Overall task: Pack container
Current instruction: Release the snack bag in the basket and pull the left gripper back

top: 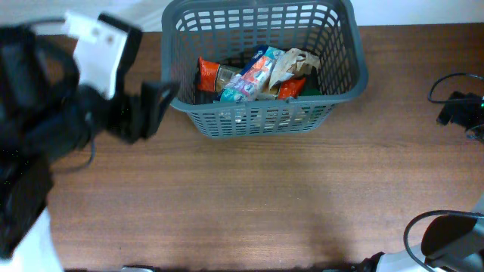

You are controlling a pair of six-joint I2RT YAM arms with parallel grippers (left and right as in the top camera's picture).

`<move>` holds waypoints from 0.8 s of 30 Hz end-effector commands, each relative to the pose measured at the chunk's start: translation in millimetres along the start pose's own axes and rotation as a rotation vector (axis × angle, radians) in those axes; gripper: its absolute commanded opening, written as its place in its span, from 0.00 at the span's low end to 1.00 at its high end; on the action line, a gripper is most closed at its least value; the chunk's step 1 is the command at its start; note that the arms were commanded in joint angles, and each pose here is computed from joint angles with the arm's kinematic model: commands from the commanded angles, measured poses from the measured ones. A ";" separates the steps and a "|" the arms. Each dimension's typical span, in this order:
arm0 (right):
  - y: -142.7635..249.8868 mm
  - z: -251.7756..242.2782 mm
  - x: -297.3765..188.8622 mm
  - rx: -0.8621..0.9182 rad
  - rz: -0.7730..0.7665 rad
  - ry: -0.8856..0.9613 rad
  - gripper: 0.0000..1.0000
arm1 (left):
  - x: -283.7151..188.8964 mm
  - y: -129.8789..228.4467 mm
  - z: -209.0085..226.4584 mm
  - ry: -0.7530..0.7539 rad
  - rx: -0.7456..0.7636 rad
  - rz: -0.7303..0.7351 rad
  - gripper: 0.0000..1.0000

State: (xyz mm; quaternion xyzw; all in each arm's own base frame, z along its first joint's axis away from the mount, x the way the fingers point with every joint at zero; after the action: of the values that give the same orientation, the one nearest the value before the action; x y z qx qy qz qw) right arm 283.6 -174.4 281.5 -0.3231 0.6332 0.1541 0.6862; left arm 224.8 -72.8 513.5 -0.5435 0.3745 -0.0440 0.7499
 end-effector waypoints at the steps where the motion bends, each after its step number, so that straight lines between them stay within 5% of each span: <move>1: 0.5 -3.4 -3.3 0.015 -0.014 0.012 0.99 | -40.4 14.2 -15.7 -0.056 0.006 -0.009 0.70; 4: 0.5 -3.2 -3.3 0.015 -0.014 0.012 0.99 | -81.5 19.1 -37.5 -0.097 0.017 -0.096 0.76; 8: 0.5 -3.2 -3.3 0.015 -0.014 0.012 0.99 | -131.2 30.0 -67.3 -0.144 0.044 -0.212 0.99; 16: 0.5 -3.4 -3.3 0.015 -0.014 0.012 0.99 | -185.3 75.2 -115.1 -0.178 0.043 -0.320 0.99; 24: 0.5 -3.4 -3.3 0.015 -0.014 0.012 0.99 | -142.1 143.1 -122.3 -0.116 -0.130 -0.134 0.99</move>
State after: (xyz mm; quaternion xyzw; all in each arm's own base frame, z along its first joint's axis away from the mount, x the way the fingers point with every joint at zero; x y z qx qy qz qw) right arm 283.6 -174.4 281.5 -0.3229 0.6332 0.1537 0.6864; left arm -18.1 -43.9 474.4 -0.5894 0.2622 -0.0890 0.7589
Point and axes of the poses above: each gripper's point midway between its finger pads, its own x axis out along the fingers, its own z axis along the line the jaws close on, y = z × x, the point moved 5 cm from there along -x, back along the fingers, and after that the axes turned 14 degrees about x, right-handed, at the moved point
